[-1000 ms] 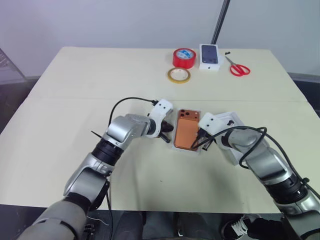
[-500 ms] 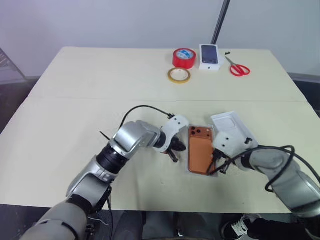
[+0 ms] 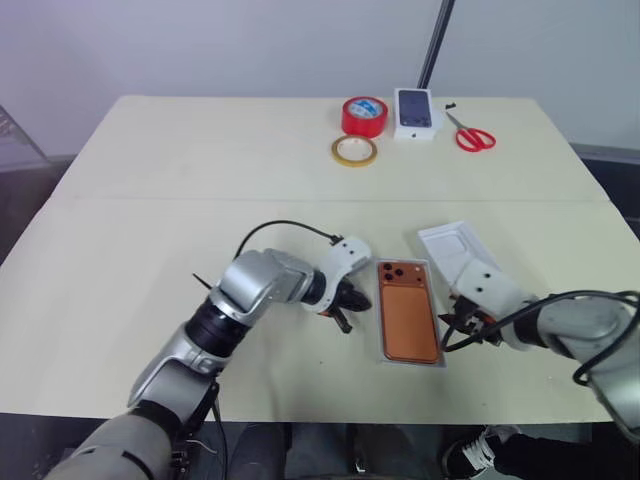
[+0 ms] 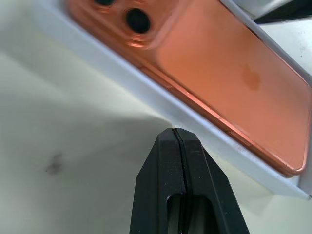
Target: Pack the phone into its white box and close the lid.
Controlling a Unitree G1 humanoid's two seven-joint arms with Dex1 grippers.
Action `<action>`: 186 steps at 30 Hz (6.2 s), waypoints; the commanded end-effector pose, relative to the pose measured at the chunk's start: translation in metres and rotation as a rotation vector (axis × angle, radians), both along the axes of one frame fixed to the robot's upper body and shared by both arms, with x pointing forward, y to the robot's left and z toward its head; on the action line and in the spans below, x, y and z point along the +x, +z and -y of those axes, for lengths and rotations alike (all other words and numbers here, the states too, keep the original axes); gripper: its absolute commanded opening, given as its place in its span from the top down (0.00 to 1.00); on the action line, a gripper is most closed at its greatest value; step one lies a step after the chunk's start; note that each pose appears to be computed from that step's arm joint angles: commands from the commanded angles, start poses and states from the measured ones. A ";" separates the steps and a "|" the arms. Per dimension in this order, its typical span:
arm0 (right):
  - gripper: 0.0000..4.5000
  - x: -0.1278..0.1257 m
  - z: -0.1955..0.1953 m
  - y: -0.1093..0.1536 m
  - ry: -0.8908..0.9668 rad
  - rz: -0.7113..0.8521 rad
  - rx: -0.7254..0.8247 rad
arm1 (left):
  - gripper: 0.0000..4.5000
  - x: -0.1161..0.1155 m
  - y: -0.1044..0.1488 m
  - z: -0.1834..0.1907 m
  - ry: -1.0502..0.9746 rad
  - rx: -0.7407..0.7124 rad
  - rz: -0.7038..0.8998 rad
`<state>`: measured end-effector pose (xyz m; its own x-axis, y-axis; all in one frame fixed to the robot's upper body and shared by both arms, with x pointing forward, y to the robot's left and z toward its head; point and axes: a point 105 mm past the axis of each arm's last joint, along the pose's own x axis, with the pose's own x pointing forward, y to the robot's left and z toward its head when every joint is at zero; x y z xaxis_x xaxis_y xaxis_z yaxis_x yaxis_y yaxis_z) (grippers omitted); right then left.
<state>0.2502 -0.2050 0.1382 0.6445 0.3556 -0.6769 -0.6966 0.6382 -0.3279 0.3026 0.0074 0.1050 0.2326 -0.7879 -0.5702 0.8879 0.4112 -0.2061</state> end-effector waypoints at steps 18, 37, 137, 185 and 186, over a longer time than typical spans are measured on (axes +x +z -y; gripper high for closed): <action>0.68 0.061 0.018 -0.019 -0.369 -0.099 0.148 | 1.00 -0.045 0.035 -0.046 -0.303 -0.229 0.559; 0.99 0.023 -0.065 0.070 0.002 -0.139 0.857 | 1.00 -0.003 0.033 -0.090 -0.002 -0.250 0.540; 0.99 -0.006 -0.033 -0.005 -0.012 -0.082 0.126 | 1.00 -0.026 0.018 0.018 -0.379 -0.217 0.358; 0.99 -0.006 -0.012 -0.010 -0.075 -0.039 0.095 | 1.00 -0.023 0.023 0.031 -0.409 -0.220 0.418; 0.99 -0.006 -0.013 -0.009 -0.072 -0.036 0.097 | 1.00 -0.023 0.023 0.031 -0.411 -0.219 0.418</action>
<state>0.2445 -0.2002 0.1201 0.6279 0.3399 -0.7001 -0.6404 0.7368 -0.2166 0.2869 -0.0115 0.1151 0.0953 -0.9306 -0.3533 0.9923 0.0606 0.1079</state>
